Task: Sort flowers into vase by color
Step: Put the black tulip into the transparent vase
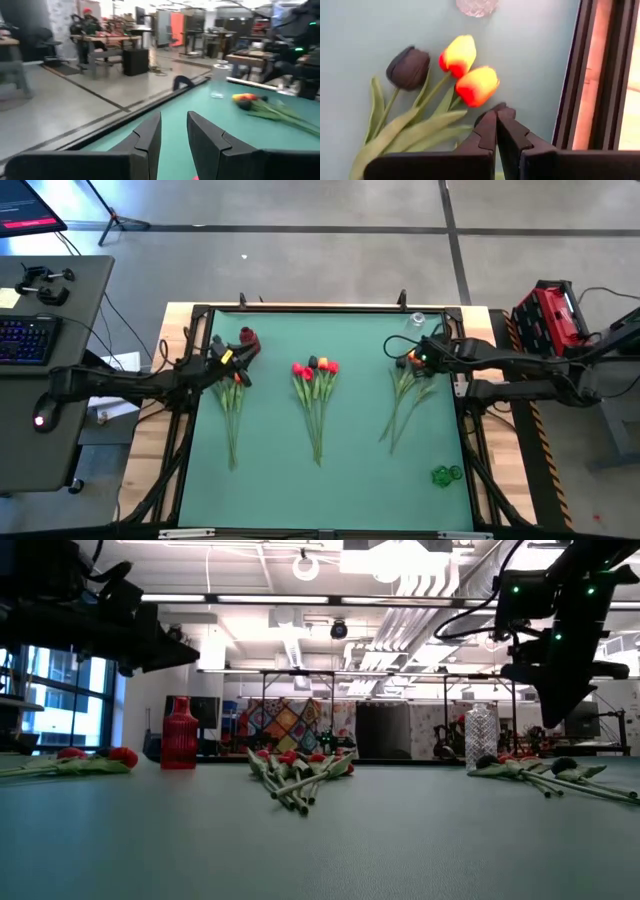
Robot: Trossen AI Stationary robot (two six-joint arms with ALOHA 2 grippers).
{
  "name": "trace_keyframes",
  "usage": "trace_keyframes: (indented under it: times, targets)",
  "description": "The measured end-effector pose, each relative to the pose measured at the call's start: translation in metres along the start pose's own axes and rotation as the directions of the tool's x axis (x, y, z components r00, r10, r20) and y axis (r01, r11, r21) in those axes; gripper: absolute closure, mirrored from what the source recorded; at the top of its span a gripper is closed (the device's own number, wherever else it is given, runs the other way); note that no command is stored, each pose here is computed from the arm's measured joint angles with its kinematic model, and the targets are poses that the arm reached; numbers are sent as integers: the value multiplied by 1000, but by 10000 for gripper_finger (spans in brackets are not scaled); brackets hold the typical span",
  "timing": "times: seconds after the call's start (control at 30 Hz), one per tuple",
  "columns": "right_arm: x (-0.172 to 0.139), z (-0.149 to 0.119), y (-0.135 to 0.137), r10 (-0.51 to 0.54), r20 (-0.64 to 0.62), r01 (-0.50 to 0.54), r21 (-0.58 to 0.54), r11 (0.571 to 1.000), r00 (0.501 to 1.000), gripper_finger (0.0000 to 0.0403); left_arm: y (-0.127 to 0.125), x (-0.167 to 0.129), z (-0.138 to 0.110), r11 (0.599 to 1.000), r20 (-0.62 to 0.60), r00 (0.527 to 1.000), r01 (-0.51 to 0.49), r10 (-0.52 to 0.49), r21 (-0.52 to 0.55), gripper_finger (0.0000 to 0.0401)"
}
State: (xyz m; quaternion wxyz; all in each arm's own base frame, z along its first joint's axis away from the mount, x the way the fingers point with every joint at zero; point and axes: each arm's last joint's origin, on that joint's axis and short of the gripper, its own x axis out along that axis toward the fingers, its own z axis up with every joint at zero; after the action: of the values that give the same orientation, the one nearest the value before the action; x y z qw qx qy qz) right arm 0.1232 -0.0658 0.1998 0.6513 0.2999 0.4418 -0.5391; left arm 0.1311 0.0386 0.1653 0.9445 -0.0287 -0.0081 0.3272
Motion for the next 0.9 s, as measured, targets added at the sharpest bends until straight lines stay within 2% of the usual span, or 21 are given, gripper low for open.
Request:
trace_keyframes:
  times: [0.1, 0.2, 0.43, 0.7, 0.8, 0.9]
  targets:
    - [1, -2, 2, 16, -41, -16, 9, 1000, 999, 400, 0, 0, -1, 997, -4, 1000, 0, 0, -77, 321]
    - [2, -2, 0, 32, -89, -31, 17, 999, 996, 400, 0, 0, -1, 994, -9, 1000, 6, -7, -112, 321]
    - [4, -5, -10, -34, -175, 49, 84, 995, 984, 400, -2, 1, -4, 995, -43, 997, 64, -67, -70, 321]
    - [4, -4, -7, 51, -212, -23, 132, 991, 976, 399, -2, 1, -6, 996, -54, 996, 62, -66, -72, 321]
    - [4, -4, -6, 62, -219, -26, 165, 986, 974, 386, -2, 1, -6, 996, -54, 996, 62, -66, -68, 321]
    - [4, -4, -5, 64, -221, -19, 198, 980, 973, 357, -2, 1, -6, 997, -55, 996, 62, -65, -52, 321]
